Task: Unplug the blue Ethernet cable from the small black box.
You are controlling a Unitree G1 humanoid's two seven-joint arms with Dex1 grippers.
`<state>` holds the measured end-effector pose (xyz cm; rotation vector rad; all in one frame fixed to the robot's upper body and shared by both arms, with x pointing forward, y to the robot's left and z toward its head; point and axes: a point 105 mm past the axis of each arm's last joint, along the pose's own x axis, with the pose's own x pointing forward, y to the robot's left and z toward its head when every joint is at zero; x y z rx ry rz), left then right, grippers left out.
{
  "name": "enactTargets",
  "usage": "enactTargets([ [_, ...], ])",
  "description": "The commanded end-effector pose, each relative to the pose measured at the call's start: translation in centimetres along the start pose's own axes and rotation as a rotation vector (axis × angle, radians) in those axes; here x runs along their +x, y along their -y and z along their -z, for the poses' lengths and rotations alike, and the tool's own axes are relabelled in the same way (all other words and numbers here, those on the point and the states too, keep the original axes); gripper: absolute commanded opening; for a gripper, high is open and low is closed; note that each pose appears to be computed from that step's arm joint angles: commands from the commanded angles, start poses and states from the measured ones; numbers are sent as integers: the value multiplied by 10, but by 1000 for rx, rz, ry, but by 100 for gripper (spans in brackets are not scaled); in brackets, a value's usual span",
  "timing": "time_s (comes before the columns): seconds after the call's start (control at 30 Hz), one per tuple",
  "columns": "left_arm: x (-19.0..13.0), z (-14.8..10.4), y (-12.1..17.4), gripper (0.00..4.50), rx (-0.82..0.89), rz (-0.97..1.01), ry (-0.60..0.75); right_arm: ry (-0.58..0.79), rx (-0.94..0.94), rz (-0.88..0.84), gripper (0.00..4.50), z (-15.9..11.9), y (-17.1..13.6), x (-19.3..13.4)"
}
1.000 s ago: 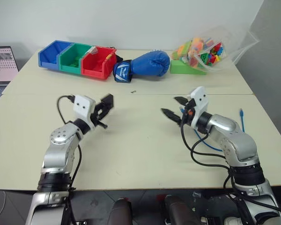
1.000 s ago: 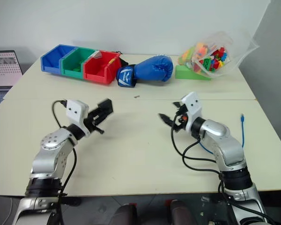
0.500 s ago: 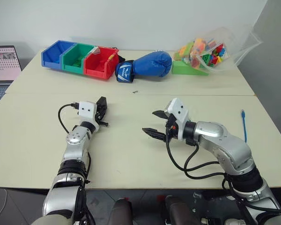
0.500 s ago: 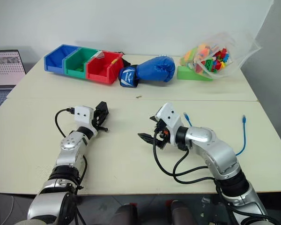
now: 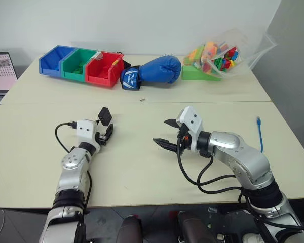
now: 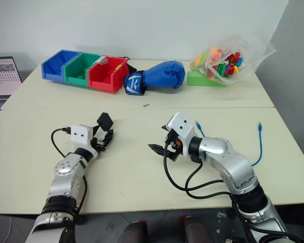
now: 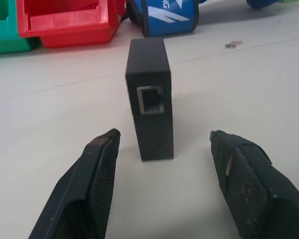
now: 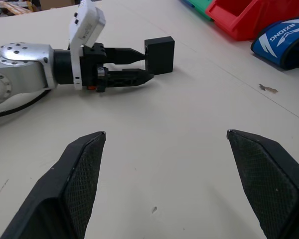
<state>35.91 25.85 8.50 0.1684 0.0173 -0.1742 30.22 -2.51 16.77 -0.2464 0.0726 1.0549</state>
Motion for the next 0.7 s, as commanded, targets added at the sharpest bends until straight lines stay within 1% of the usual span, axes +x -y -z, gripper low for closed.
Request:
enactTargets([
  [0.03, -24, 0, -10, 298, 48, 17, -110, 40, -26, 20, 411, -8, 3, -10],
  [0.1, -39, -9, -13, 298, 81, 51, -131, 34, -21, 30, 411, -6, 7, -19],
  [0.17, -48, -17, -15, 298, 108, 66, -135, 30, -17, 36, 411, -4, 11, -25],
  [0.27, -68, -51, -30, 298, 166, 153, -124, -13, 3, 55, 411, 4, 26, -51],
  [0.3, -73, -58, -32, 298, 176, 176, -124, -25, 6, 57, 411, 6, 29, -57],
  [0.37, -77, -62, -32, 298, 189, 213, -146, -40, 10, 66, 411, 9, 34, -65],
  [0.47, -85, -79, -28, 298, 222, 297, -157, -88, 3, 112, 411, 16, 48, -83],
  [0.57, -85, -89, -27, 298, 214, 315, -138, -110, -2, 150, 411, 19, 58, -92],
  [0.7, -84, -100, -17, 298, 223, 367, -108, -136, -8, 205, 411, 24, 70, -103],
])
